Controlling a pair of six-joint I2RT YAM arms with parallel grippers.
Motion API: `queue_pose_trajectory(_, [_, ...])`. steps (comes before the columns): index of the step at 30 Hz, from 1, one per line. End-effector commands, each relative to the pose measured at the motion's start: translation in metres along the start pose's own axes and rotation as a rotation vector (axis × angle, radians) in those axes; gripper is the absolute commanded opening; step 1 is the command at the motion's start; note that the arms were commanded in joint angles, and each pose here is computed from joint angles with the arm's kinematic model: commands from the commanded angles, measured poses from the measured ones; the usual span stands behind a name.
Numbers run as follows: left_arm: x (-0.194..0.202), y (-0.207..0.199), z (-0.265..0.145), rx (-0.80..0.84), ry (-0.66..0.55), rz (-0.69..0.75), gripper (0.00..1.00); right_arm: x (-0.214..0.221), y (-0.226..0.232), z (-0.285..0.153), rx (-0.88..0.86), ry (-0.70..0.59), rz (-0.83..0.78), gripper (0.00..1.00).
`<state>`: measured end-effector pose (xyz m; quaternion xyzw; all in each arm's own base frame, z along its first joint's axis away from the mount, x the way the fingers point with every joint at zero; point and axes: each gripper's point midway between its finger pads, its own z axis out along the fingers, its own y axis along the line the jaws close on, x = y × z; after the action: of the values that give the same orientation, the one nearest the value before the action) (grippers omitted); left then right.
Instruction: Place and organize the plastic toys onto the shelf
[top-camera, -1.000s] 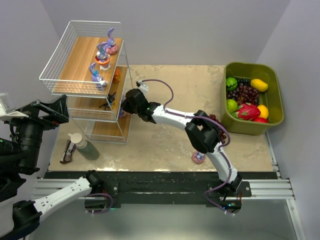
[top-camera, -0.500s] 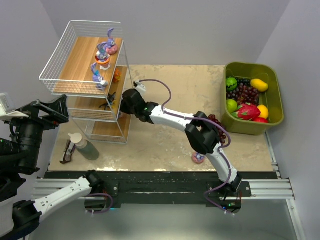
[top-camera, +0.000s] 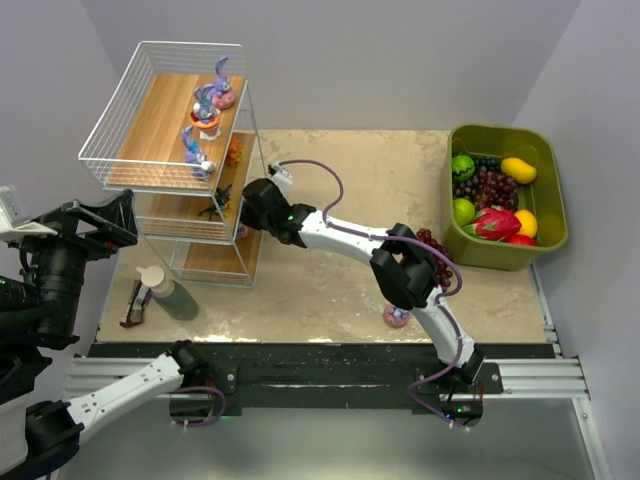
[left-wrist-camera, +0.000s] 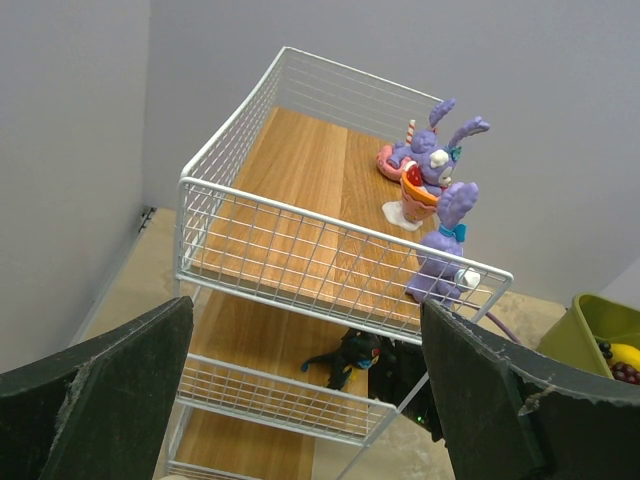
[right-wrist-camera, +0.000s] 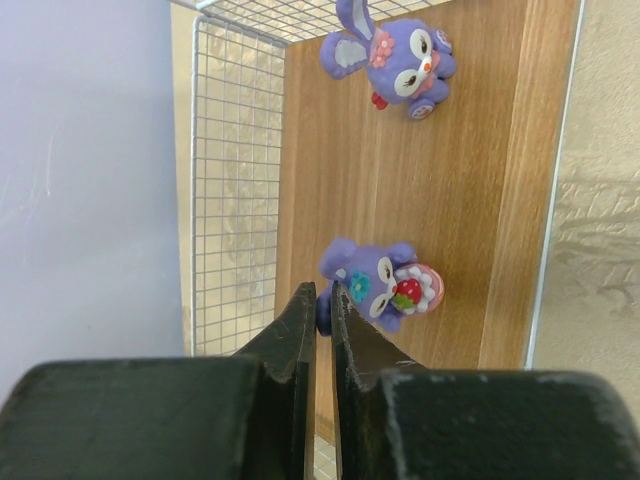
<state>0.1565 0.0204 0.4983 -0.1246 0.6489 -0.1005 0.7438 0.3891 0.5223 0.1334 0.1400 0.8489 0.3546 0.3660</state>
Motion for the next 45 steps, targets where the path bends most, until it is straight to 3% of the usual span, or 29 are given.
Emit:
queue_pose_trajectory(1, [-0.006, 0.004, -0.001, -0.012, -0.017, -0.011, 1.00, -0.025, 0.033, -0.010, -0.052, -0.073, 0.040, 0.01])
queue_pose_trajectory(22, [-0.006, 0.006, -0.002, -0.019, -0.016, -0.007, 1.00, -0.014, 0.021, 0.002, -0.013, -0.068, 0.018, 0.09])
queue_pose_trajectory(28, [-0.006, 0.006, -0.002, -0.022, -0.017, -0.007, 1.00, -0.012, 0.020, 0.003, -0.011, -0.061, 0.013, 0.18])
queue_pose_trajectory(34, [-0.005, 0.007, -0.002, -0.024, -0.014, -0.002, 0.99, -0.013, 0.025, 0.000, -0.035, -0.068, 0.017, 0.36])
queue_pose_trajectory(45, [-0.006, 0.007, -0.002, -0.024, -0.016, -0.005, 0.99, -0.013, 0.035, -0.004, -0.070, -0.061, 0.030, 0.39])
